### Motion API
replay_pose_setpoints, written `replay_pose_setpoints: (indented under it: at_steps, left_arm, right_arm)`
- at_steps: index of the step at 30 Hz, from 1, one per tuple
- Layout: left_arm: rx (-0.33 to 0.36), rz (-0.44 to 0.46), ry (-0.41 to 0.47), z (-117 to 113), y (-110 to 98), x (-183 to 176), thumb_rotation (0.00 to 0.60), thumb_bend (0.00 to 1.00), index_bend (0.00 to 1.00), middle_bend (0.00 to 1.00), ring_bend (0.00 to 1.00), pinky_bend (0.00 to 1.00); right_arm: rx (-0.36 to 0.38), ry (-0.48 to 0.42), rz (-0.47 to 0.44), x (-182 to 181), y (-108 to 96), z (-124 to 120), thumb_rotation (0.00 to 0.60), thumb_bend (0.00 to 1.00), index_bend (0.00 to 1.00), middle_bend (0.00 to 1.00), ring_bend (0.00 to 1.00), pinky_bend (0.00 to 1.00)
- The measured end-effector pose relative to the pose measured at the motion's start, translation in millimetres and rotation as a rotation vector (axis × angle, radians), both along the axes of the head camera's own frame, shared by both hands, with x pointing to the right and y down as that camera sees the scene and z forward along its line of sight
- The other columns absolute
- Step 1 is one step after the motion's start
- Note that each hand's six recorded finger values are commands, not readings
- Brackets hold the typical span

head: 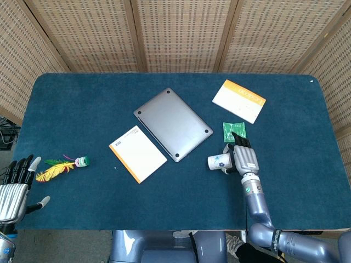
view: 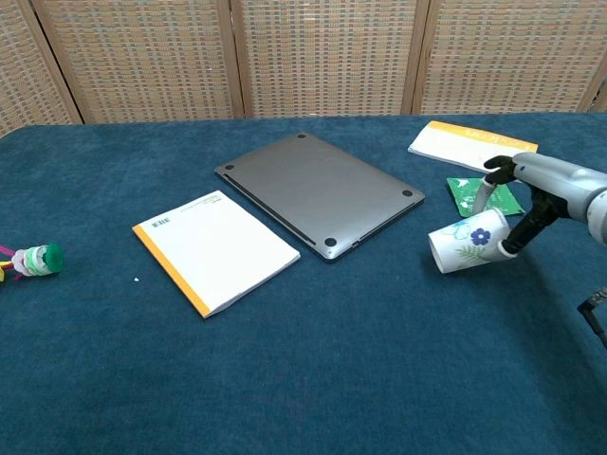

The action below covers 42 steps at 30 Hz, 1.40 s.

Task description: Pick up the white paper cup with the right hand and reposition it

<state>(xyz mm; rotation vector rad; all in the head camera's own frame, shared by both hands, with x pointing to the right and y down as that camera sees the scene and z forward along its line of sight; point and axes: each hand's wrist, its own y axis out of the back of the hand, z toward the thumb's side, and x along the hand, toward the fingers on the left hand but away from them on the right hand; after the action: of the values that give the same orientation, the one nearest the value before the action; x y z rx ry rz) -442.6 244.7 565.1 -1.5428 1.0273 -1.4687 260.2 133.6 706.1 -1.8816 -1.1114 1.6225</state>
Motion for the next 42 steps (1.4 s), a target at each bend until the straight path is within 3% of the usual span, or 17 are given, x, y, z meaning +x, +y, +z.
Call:
replay_pose_setpoints:
  at_steps: [5,13,25,42]
  left_arm:
    - [-0.002,0.006,-0.002,0.7,0.8,1.8,0.6,0.12,0.0,0.0,0.0,0.0]
    - [-0.003,0.007,0.0,0.6,1.0,2.1,0.6,0.12,0.0,0.0,0.0,0.0]
    - [0.005,-0.004,0.023,-3.1,-0.4,-1.3,0.6,0.12,0.0,0.0,0.0,0.0]
    - [-0.004,0.008,0.027,-1.4,0.8,1.5,0.6,0.12,0.0,0.0,0.0,0.0]
  right_arm:
    - [0.002,0.065,-0.01,15.2,3.1,-0.1,0.6,0.27,0.32,0.0,0.0,0.0]
    - [0.023,0.049,-0.053,0.5,9.6,-9.7,0.6,0.27,0.26,0.0,0.0,0.0]
    - [0.128,0.139,-0.212,-50.4,16.8,-9.3,0.6,0.27,0.33,0.0,0.0,0.0]
    - [0.13,0.206,-0.236,-55.9,15.4,9.2,0.6,0.27,0.4,0.0,0.0,0.0]
